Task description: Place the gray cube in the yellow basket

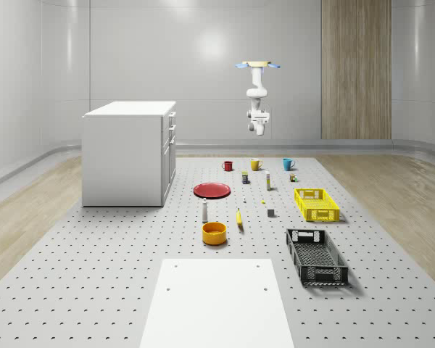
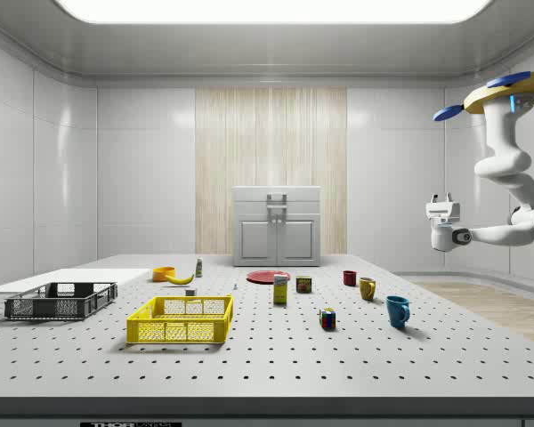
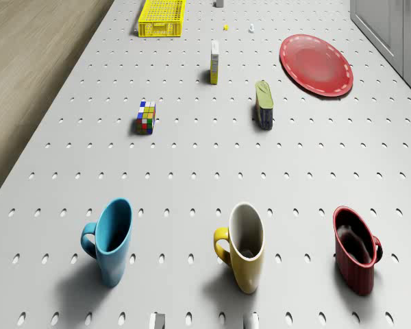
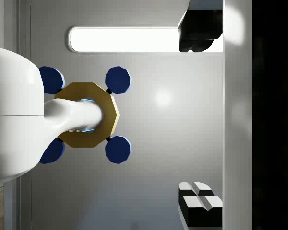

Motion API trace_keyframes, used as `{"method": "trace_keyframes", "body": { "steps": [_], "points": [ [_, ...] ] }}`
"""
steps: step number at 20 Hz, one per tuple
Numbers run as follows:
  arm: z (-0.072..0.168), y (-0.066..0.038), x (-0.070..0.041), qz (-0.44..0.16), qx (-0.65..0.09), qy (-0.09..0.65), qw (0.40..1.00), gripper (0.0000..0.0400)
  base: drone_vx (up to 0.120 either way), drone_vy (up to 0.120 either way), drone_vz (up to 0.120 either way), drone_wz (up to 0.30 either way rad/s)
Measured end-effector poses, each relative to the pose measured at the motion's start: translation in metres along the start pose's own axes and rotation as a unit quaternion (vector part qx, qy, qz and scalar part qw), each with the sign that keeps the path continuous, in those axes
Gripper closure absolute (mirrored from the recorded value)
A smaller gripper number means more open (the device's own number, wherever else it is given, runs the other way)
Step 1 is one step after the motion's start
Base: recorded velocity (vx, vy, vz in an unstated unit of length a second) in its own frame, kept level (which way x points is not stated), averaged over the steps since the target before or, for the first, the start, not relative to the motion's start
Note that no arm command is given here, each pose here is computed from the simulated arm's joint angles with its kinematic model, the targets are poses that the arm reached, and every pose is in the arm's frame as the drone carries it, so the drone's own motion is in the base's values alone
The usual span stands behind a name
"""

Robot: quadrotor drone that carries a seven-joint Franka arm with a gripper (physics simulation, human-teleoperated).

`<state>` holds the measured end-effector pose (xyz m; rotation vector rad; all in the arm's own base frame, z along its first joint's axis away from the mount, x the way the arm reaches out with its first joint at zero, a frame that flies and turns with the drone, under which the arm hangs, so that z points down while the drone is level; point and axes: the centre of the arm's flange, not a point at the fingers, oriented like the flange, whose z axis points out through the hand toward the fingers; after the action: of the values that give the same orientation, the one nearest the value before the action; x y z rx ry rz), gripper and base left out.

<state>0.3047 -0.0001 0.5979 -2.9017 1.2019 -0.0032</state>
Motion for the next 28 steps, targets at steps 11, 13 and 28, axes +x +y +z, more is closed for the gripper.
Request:
{"method": "trace_keyframes", "body": {
  "steps": [11,13,28],
  "points": [
    [-0.071,0.001,-0.001,0.000,0.003,0.003,1.000,0.0000,0.000,0.000,0.000,0.000],
    [-0.078,0.001,-0.001,0.000,0.004,0.004,1.000,0.0000,0.080,0.000,0.000,0.000],
    [-0.093,0.000,0.000,0.000,0.008,0.008,1.000,0.0000,0.120,0.000,0.000,0.000]
  ]
}}
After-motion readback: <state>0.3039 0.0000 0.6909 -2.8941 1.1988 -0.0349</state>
